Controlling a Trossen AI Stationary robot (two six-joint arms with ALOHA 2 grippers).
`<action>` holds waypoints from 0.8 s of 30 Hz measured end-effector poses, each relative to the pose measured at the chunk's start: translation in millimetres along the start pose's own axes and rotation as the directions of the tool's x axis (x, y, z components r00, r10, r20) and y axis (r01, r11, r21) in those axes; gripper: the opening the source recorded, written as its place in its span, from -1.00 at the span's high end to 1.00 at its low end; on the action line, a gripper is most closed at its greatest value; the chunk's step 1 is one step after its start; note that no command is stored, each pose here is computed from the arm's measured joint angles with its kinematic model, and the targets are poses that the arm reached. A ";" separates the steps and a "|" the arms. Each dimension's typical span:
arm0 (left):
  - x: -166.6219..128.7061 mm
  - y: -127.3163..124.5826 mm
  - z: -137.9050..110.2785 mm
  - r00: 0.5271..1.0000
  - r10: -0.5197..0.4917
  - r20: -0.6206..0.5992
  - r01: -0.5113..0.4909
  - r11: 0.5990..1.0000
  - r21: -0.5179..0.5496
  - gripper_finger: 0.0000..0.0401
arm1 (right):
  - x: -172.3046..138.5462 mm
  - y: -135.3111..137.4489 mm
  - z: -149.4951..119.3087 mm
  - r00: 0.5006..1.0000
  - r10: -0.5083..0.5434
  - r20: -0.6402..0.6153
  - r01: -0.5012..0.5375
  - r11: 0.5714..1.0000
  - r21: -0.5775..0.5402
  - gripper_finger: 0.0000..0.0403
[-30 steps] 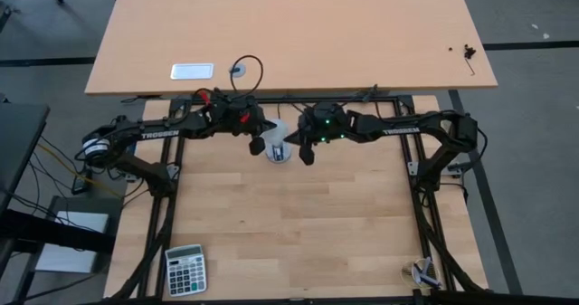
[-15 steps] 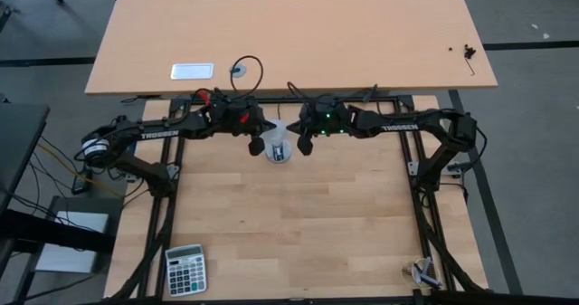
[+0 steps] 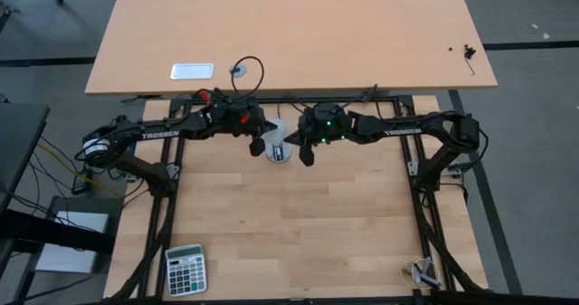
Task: Screw lightbulb
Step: Insert the lightbulb into the lamp
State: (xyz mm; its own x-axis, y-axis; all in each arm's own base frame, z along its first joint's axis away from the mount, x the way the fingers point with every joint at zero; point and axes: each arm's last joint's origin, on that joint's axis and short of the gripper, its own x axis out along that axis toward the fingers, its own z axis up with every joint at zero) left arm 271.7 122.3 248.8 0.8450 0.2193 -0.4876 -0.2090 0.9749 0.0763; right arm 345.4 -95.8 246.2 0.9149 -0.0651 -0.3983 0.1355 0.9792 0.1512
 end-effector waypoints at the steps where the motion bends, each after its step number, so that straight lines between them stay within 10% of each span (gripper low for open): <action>1: 0.0 0.0 0.0 1.000 -0.001 0.000 0.001 1.000 0.000 1.00 | -2.5 -2.6 2.5 0.999 -0.032 0.013 0.032 0.999 -0.002 0.96; 9: 0.0 -0.5 0.5 1.000 -0.014 0.006 0.014 1.000 0.001 1.00 | -4.2 -24.4 -0.9 0.988 -0.151 -0.011 0.152 0.988 0.027 0.96; 24: 0.2 -0.5 1.8 1.000 -0.014 0.023 0.013 1.000 0.005 1.00 | 4.0 -4.8 -6.6 0.999 -0.012 -0.042 0.013 0.999 0.030 0.96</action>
State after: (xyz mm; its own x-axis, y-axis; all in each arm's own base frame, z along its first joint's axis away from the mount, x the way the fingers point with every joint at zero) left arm 272.8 121.9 250.3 0.8587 0.2069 -0.4689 -0.1950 0.9780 0.0744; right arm 345.9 -99.5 237.9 0.8967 -0.0690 -0.4373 0.1591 0.9720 0.1729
